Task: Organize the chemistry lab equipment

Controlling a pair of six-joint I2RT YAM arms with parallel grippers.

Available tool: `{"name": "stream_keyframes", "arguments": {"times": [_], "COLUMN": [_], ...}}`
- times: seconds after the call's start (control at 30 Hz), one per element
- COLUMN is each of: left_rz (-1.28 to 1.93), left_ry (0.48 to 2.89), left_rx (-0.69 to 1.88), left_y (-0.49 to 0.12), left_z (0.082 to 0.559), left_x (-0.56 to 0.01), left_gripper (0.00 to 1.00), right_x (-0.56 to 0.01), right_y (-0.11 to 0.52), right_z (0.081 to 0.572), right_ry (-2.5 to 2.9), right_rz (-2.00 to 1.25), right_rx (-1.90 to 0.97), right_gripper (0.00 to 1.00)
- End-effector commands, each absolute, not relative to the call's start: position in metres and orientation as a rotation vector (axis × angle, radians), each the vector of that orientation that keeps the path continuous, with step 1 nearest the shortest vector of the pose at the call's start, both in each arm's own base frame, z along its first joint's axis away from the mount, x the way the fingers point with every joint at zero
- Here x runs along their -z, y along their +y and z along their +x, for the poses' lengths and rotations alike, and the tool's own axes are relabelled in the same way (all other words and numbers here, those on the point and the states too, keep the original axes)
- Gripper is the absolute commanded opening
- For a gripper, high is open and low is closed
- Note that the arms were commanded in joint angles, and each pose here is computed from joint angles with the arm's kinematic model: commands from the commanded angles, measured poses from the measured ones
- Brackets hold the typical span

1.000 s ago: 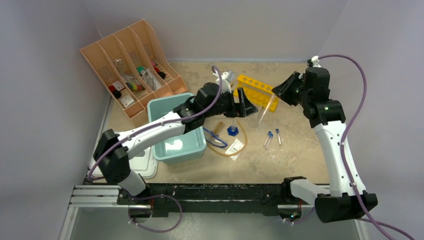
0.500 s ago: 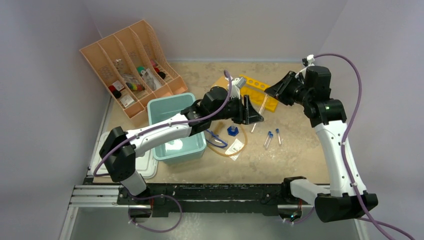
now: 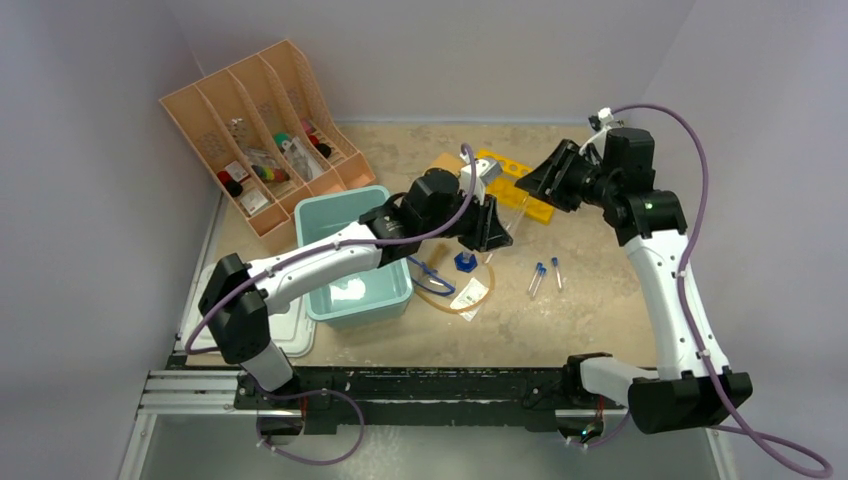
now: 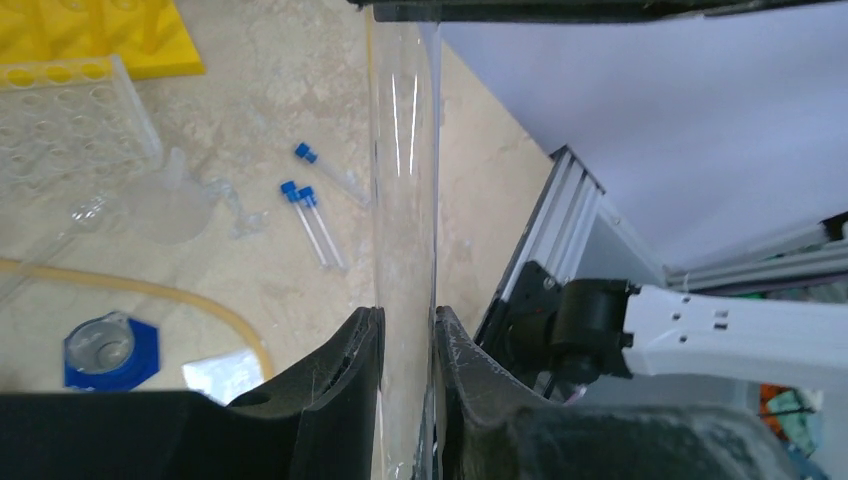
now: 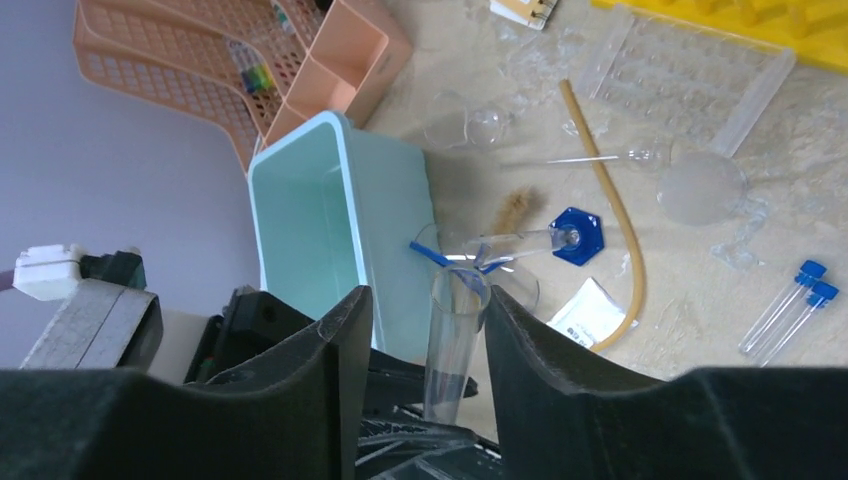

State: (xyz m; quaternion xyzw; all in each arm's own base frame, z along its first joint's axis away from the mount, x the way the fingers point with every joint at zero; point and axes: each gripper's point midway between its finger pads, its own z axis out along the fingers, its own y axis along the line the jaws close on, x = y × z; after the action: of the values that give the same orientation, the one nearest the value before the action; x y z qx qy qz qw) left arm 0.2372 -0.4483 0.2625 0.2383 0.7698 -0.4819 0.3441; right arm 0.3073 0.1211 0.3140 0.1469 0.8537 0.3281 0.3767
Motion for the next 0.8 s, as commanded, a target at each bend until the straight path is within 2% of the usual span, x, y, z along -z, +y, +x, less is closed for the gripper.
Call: {"name": "stream_keyframes", "arguments": {"times": [0.0,0.23,0.37,0.63,0.77], "left_rz": [0.835,0.9,0.947,1.009,1.023], "left_ry": [1.856,1.759,1.731,1.718,1.709], "left_rx": [1.17,1.231,1.251,1.238,1.214], "left_y": [-0.423,-0.391,-0.384,-0.379,-0.377], "left_z": [0.237,0.242,0.243,0.248,0.251], "left_x": [-0.305,-0.329,-0.332,-0.329,-0.329], "left_gripper": [0.0,0.0,0.0,0.0,0.0], "right_x": [-0.354,-0.354,-0.363,-0.372,-0.365], "right_y": [0.139,0.155,0.164,0.177,0.179], "right_z": [0.299,0.293,0.294,0.307,0.306], "right_ry": [2.1,2.126,2.066,2.049,2.086], "right_rz": [0.259,0.217,0.154,0.114,0.115], "right_rx": [-0.986,-1.122,-1.199,-1.321,-1.336], "right_gripper": [0.52,0.64,0.66,0.64,0.52]}}
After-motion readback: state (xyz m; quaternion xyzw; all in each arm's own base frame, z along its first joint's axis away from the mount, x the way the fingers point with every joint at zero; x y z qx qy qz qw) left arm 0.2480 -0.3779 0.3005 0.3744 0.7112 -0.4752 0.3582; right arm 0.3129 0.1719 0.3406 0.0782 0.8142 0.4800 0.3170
